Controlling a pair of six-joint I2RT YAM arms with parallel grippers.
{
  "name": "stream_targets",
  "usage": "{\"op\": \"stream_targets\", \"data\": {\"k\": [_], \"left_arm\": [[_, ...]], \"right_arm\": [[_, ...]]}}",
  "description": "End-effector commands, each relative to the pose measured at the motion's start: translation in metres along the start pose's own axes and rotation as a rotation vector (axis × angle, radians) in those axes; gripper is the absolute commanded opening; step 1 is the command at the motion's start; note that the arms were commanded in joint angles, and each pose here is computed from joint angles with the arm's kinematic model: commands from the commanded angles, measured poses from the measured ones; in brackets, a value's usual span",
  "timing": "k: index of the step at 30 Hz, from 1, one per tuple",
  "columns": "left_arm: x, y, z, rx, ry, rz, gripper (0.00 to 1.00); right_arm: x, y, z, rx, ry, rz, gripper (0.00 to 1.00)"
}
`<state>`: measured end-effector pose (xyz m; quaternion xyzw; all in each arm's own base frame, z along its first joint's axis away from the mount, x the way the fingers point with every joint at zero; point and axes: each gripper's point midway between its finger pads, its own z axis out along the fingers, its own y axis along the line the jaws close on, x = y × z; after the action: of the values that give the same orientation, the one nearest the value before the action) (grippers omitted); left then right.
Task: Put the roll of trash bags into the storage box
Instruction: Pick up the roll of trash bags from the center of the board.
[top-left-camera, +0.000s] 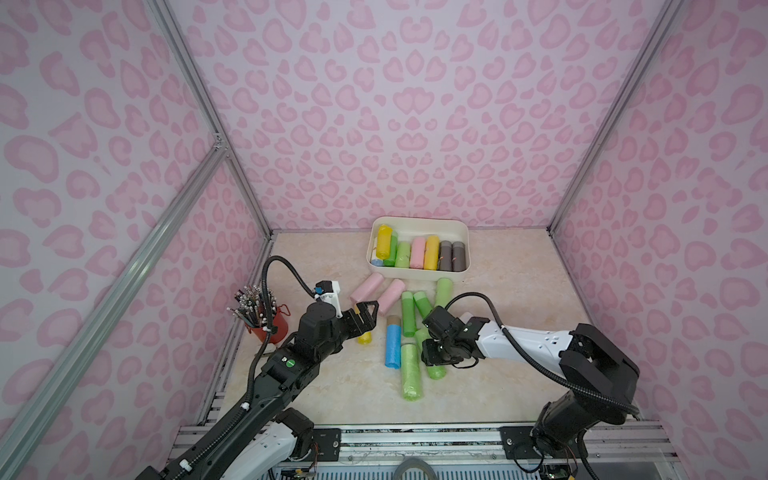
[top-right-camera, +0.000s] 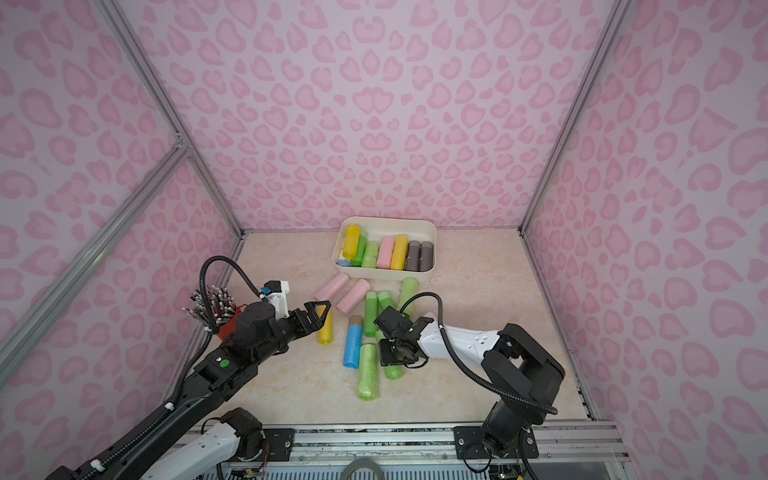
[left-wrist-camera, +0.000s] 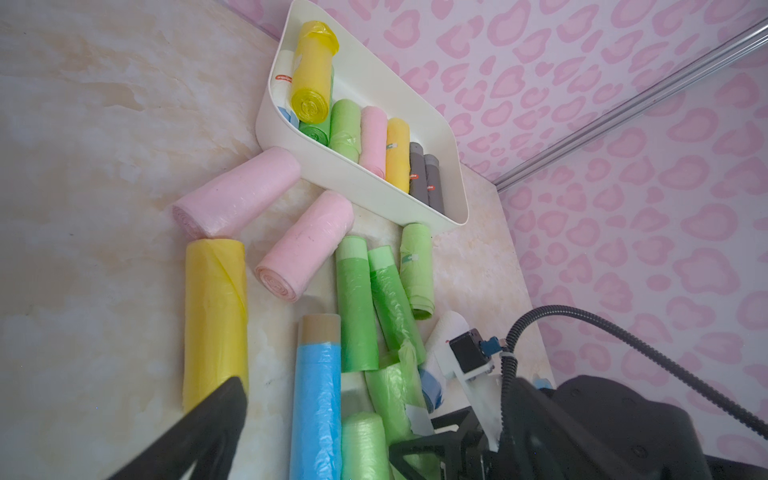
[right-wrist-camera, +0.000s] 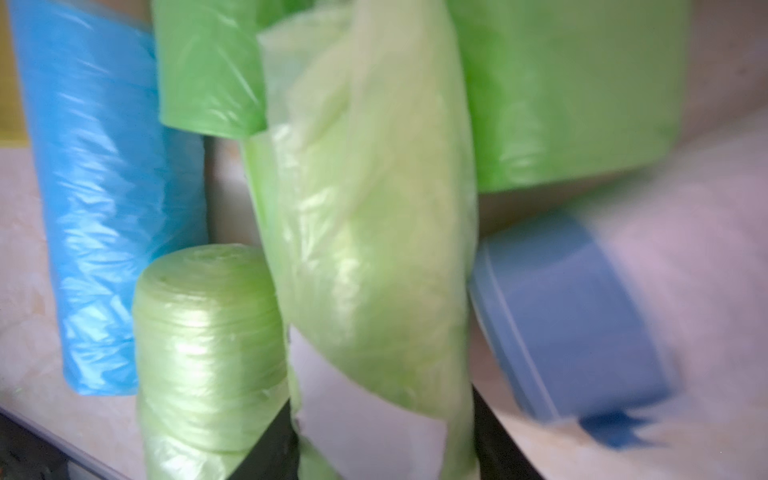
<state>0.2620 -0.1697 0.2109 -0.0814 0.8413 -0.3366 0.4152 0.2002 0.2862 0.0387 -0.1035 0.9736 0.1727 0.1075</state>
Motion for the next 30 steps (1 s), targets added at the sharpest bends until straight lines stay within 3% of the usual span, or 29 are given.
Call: {"op": "stream_targets", "data": {"k": [1,13,30], "left_arm": [[-0.004,0.0,0.002,0.001,-0.026,0.002,1.0],[0.0,0.001,0.005,0.006,-0.012,0.013,1.0],[-0.002,0.019,0.008,-0.086,-0.019,0.072,1.0]], "right_arm": [[-0.001,0.004,-0.006,-0.02,-0.01,0.004,0.52],[-0.011,0.019,-0.026,-0.091,-0.053,0.038,0.51],[-0.034,0.035,-0.045,-0.188,-0.084,0.116,0.48]]}}
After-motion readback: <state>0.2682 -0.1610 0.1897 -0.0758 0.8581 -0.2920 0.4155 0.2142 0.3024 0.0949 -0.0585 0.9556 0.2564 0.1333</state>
